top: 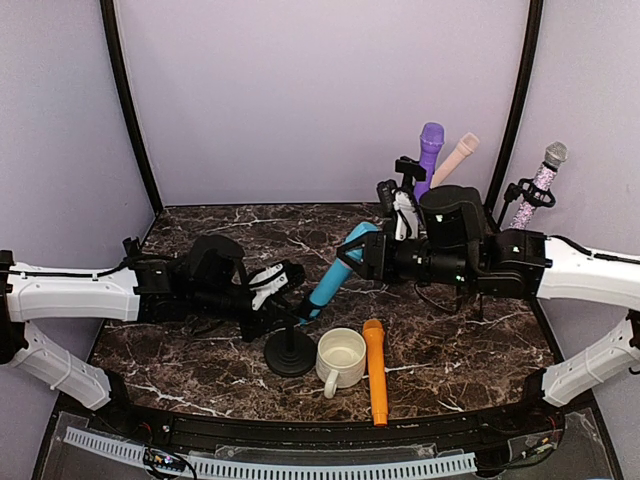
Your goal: Remove the microphone from the stand
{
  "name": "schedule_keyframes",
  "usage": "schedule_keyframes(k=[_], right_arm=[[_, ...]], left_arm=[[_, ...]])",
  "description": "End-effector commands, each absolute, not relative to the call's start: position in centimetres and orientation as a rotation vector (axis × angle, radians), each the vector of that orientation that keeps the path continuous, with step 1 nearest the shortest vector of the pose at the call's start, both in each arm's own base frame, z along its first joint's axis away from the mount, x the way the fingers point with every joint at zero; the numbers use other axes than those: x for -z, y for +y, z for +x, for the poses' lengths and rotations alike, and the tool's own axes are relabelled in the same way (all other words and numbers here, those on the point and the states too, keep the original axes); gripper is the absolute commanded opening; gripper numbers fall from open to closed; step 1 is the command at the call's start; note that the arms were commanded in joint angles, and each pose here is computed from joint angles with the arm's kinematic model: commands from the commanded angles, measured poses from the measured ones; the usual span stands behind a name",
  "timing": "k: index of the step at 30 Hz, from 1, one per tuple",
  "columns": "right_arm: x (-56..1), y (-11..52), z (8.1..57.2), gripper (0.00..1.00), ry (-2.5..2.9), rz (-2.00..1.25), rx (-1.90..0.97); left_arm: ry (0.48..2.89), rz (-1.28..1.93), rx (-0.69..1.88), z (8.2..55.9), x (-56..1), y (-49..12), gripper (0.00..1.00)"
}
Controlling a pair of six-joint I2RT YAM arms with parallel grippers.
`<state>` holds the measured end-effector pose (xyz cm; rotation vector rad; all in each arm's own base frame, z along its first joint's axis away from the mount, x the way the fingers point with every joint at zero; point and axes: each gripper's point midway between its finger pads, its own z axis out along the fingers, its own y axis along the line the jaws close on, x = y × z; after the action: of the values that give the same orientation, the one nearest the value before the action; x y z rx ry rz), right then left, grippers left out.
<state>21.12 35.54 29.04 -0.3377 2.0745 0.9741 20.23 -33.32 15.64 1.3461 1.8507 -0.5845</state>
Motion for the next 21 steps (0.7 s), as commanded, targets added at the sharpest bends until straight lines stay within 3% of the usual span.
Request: schedule_keyframes(k=[1, 21], right_arm=[[-36.8, 33.9, 22.8, 0.26, 1.887, -0.148, -1.062], [-40.7, 30.9, 20.7, 0.25, 1.761, -0.210, -1.140]], left_arm=[[2.045, 1.352, 0.417, 20.7, -11.1, -29.7, 0.00], [2.046, 1.323, 0.400, 21.1, -11.5, -29.6, 0.00]])
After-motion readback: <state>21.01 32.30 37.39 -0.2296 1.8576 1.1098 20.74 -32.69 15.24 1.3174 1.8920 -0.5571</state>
